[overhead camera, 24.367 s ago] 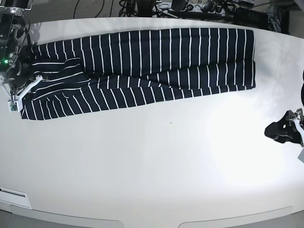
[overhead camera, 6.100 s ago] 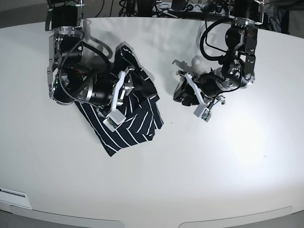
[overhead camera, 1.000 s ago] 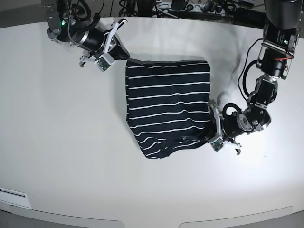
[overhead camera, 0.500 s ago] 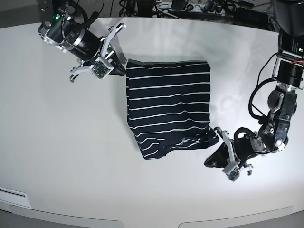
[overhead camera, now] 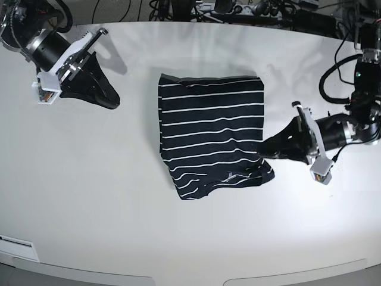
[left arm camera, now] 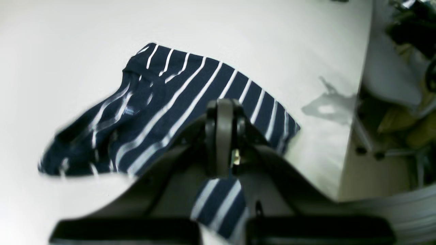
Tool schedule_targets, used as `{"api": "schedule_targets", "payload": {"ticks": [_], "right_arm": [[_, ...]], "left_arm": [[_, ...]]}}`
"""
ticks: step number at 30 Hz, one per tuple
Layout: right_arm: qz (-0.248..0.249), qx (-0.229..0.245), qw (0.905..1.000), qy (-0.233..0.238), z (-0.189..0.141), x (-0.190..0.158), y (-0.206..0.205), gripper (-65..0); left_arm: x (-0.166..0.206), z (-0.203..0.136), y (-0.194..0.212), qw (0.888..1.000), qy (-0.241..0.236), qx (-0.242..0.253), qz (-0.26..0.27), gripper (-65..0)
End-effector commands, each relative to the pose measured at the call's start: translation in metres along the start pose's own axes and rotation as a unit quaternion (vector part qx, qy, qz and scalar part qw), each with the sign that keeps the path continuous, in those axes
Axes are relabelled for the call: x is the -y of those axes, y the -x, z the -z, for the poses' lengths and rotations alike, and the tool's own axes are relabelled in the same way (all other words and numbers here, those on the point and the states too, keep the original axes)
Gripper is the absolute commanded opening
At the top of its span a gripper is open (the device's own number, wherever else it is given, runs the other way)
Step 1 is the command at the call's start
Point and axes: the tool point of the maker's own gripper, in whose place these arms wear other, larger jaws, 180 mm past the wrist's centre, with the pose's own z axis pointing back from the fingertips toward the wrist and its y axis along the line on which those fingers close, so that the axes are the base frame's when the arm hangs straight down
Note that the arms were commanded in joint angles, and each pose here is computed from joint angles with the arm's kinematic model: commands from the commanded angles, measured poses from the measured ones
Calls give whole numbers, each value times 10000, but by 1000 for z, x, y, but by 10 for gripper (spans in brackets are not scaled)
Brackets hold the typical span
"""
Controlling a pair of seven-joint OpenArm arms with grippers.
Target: Fold the T-shirt properly
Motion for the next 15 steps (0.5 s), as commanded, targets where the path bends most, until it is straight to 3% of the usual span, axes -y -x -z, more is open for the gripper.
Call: {"api": "schedule_targets", "payload": {"ticks": [1,9,15], "right_arm": [[5,44,10000,-68,-6,-5,-5,-650],[676,-581,9960,62,-49,-16,17,-650],[1231,-1533,9791,515,-89,-23,58,-650]], "left_arm": [[12,-7,-8,9998,120,158,83,-650],[86,-30,31,9994,304,-121,-108,-650],[159,-44,58,9957,619,-631,-272,-650]]}}
